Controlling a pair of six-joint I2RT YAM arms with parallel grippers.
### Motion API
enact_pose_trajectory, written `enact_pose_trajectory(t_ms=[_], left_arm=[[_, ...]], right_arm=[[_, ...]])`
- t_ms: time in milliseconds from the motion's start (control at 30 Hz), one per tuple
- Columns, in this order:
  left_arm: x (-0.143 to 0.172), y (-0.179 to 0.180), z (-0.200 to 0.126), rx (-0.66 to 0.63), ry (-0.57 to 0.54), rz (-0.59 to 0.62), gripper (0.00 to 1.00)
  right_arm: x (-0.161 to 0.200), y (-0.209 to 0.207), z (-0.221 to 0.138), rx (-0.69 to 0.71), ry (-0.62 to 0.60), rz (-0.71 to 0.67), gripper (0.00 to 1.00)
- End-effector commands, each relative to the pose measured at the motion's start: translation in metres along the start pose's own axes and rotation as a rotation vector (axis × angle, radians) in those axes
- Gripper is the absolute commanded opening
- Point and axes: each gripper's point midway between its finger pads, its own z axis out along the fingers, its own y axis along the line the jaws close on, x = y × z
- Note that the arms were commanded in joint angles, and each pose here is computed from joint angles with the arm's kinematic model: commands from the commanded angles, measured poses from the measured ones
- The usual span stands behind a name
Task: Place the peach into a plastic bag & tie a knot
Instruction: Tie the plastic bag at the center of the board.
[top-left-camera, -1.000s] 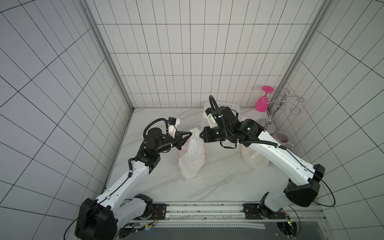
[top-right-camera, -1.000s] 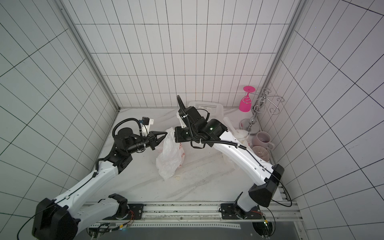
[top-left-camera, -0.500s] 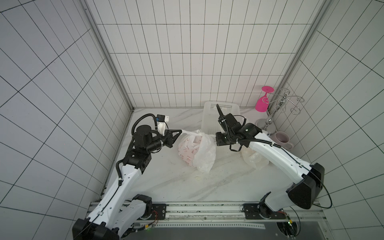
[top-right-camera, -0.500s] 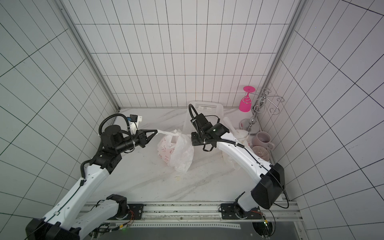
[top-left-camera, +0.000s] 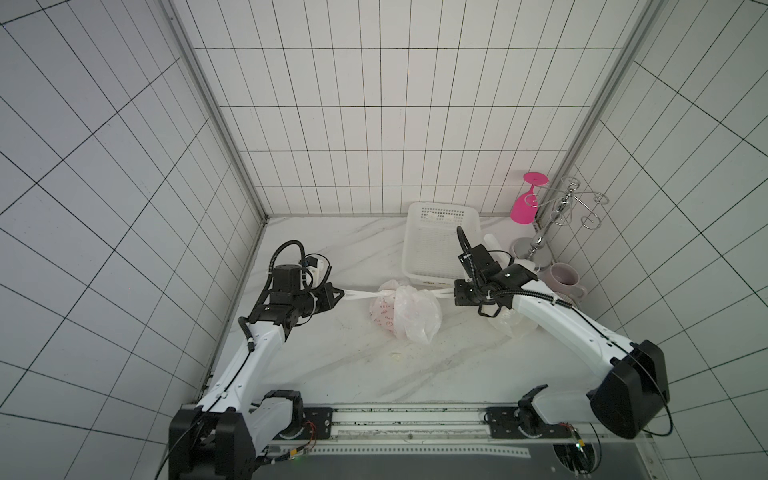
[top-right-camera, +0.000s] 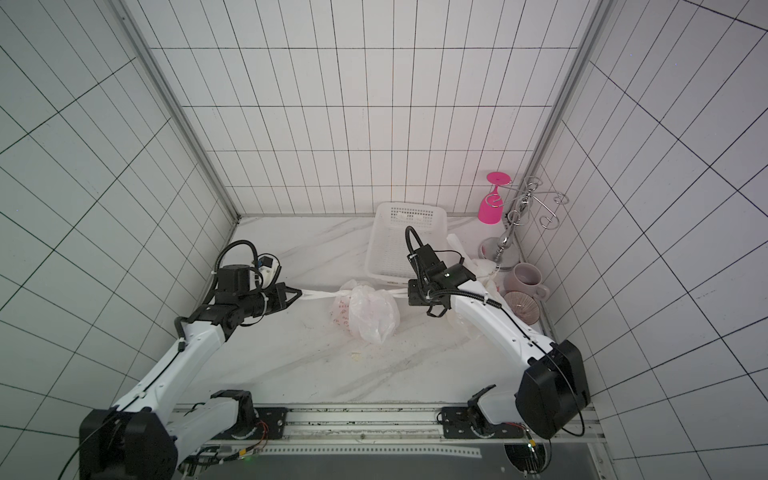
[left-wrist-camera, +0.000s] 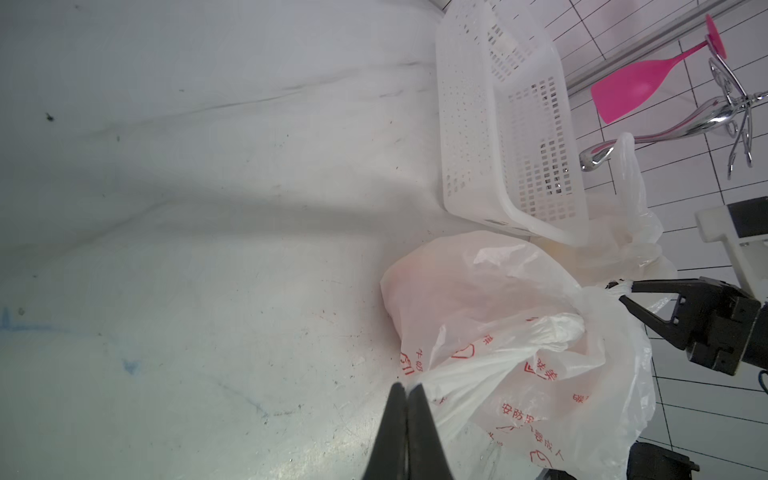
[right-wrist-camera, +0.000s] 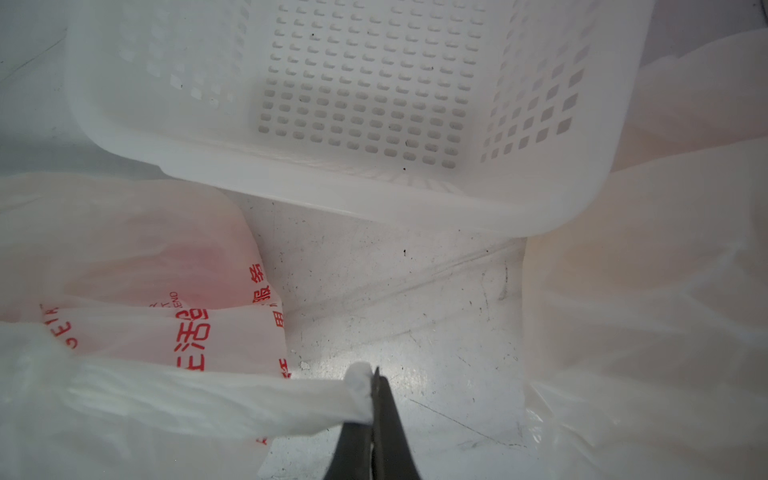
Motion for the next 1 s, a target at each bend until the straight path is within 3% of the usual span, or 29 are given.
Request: enact_pose_trajectory(t_ms=[0,400,467,533,567,700,800,967], left_arm=[[-0.029,0.062,-0.021,-0.291,-0.153,-0.063,0.00],[-0.034,0.073,-0.028,-0.343,-0.190,-0.068,0.00],[-0.040,0.057,-0.025,-0.260,-0.200,-0.045,0.00],[-0.045,0.025,-0.017,-0.096,-0.197,-0.016,0.00],[-0.045,0.008,-0.012,-0.036,-0.183,0.010,0.02],[-0.041,-0.032,-0.001,0.023,-0.130,0.140,0.32],[-0.047,-0.023,-0.006,-0.065,-0.125,0.164,0.44],[-0.074,-0.025,-0.050,-0.260,-0.190,0.261,0.65]], right_arm=[[0.038,-0.103,-0.001,0.398,0.104,0.066,0.00],[0.049,-0.120,0.010,0.383,0.140,0.119,0.00],[0.040,-0.103,0.009,0.305,0.115,0.107,0.00],[0.027,-0.071,0.004,0.197,0.064,0.046,0.00],[0.021,-0.053,-0.001,0.152,0.041,0.011,0.00],[0.016,-0.012,-0.006,0.020,0.051,-0.012,0.00],[0.020,0.013,-0.005,-0.112,0.078,-0.026,0.13],[0.026,0.035,-0.046,-0.304,0.112,-0.077,0.62]])
